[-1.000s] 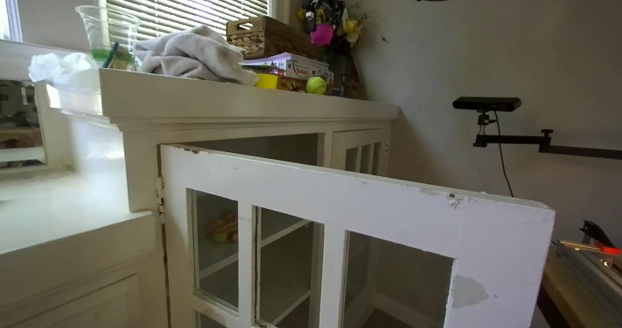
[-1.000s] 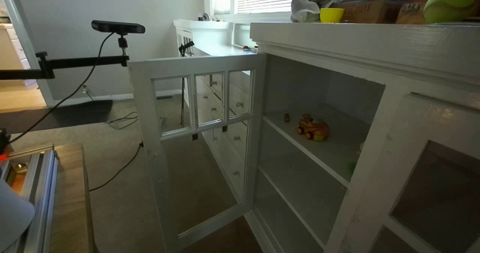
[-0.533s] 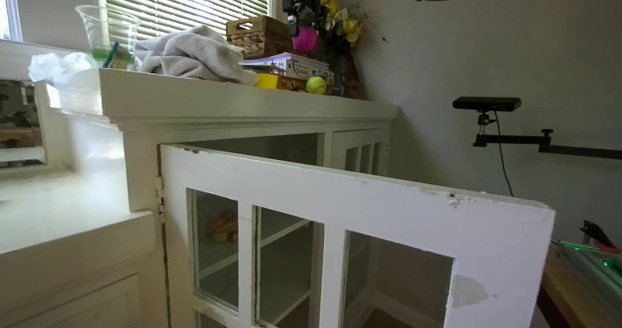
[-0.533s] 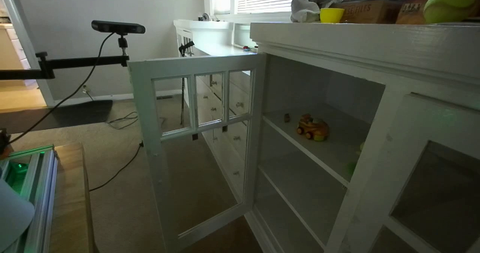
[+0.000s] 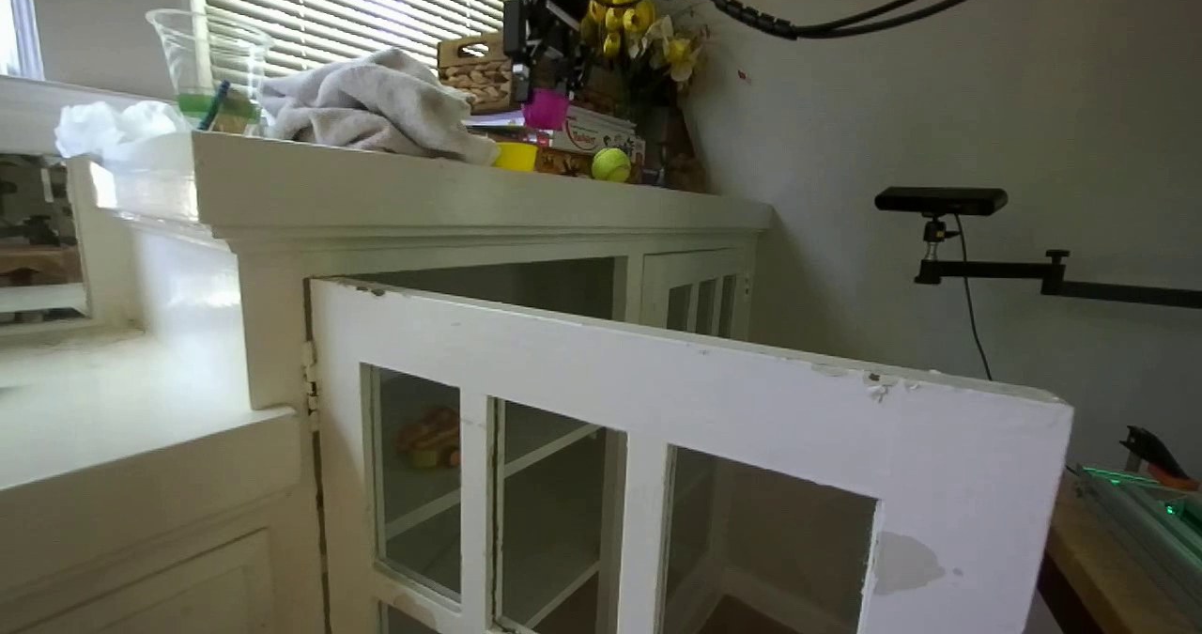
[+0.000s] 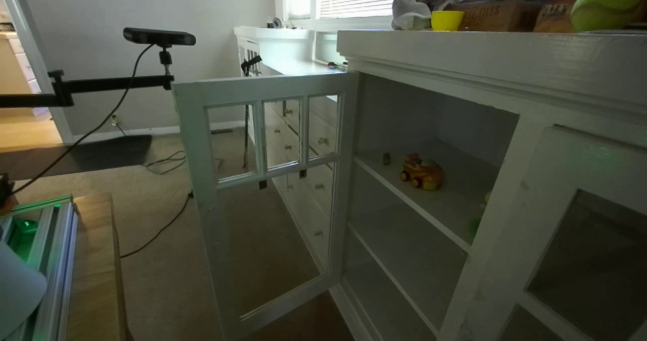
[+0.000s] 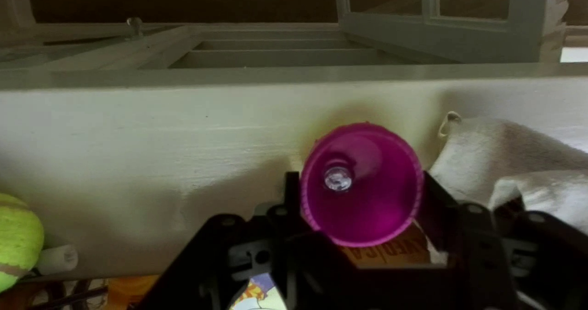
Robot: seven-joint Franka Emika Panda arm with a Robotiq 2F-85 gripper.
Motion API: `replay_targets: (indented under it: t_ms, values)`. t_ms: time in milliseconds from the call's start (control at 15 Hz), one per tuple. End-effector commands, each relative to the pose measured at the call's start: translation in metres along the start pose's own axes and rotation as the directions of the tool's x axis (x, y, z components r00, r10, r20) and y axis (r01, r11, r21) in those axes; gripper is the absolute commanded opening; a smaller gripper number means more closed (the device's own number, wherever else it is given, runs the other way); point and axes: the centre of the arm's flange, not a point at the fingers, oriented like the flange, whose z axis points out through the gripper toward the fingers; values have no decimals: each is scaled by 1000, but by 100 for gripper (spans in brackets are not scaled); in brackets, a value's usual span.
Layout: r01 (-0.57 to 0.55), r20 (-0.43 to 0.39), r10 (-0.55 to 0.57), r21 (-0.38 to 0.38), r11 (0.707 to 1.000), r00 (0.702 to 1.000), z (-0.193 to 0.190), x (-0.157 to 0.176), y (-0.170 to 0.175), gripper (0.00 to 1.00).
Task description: Put the pink bowl inside the yellow bowl
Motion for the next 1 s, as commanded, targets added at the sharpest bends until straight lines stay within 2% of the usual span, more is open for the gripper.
replay_targets:
  t_ms: [0,933]
  values:
    - [14,-21,-13,20,1000,1000,12,1,-7,37]
    - [53,-84,-51,26,998,995,19,12,-16,37]
